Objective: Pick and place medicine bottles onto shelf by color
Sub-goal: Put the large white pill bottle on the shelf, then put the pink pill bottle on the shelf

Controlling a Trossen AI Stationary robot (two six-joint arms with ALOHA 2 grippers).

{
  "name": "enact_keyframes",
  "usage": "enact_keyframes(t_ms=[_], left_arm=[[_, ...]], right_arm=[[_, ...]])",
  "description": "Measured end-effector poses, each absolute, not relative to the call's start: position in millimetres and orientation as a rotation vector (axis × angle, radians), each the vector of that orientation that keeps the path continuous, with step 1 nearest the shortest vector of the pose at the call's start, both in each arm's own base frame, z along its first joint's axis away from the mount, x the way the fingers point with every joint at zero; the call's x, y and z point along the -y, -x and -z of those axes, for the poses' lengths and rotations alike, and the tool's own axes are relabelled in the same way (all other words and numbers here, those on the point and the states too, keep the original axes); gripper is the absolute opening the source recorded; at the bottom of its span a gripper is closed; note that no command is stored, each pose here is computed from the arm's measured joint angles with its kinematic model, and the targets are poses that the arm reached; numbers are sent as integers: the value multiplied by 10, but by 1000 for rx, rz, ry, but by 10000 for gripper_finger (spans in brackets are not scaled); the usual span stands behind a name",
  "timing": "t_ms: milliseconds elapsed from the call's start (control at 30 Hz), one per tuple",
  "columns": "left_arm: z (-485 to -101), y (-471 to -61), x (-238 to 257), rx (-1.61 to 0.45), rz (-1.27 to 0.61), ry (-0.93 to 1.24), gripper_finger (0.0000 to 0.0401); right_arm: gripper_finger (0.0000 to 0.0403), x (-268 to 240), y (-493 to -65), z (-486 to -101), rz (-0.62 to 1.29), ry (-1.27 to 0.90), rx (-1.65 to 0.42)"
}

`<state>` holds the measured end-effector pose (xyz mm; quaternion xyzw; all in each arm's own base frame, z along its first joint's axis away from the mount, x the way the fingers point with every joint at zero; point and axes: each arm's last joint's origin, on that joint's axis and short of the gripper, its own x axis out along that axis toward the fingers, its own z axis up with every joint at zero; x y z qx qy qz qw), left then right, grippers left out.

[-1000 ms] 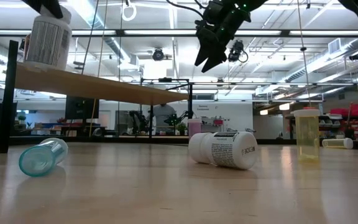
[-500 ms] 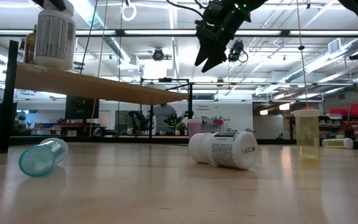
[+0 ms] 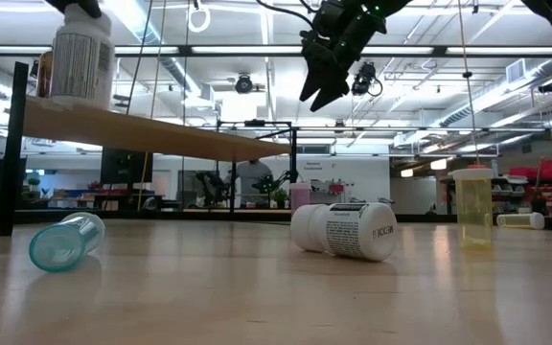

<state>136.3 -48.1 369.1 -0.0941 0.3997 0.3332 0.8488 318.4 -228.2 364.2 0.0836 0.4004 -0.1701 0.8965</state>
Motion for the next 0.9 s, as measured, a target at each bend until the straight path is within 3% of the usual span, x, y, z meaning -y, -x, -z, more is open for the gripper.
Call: enact_keyframes(t_ms=[500, 900], left_arm=[[-3745, -1364, 442, -890, -655, 173, 318], [-4159, -1346, 398, -661, -644, 166, 318]], right_arm=[[356, 2283, -3183, -3642, 351, -170, -830], [356, 2283, -3183, -3643, 352, -169, -830]])
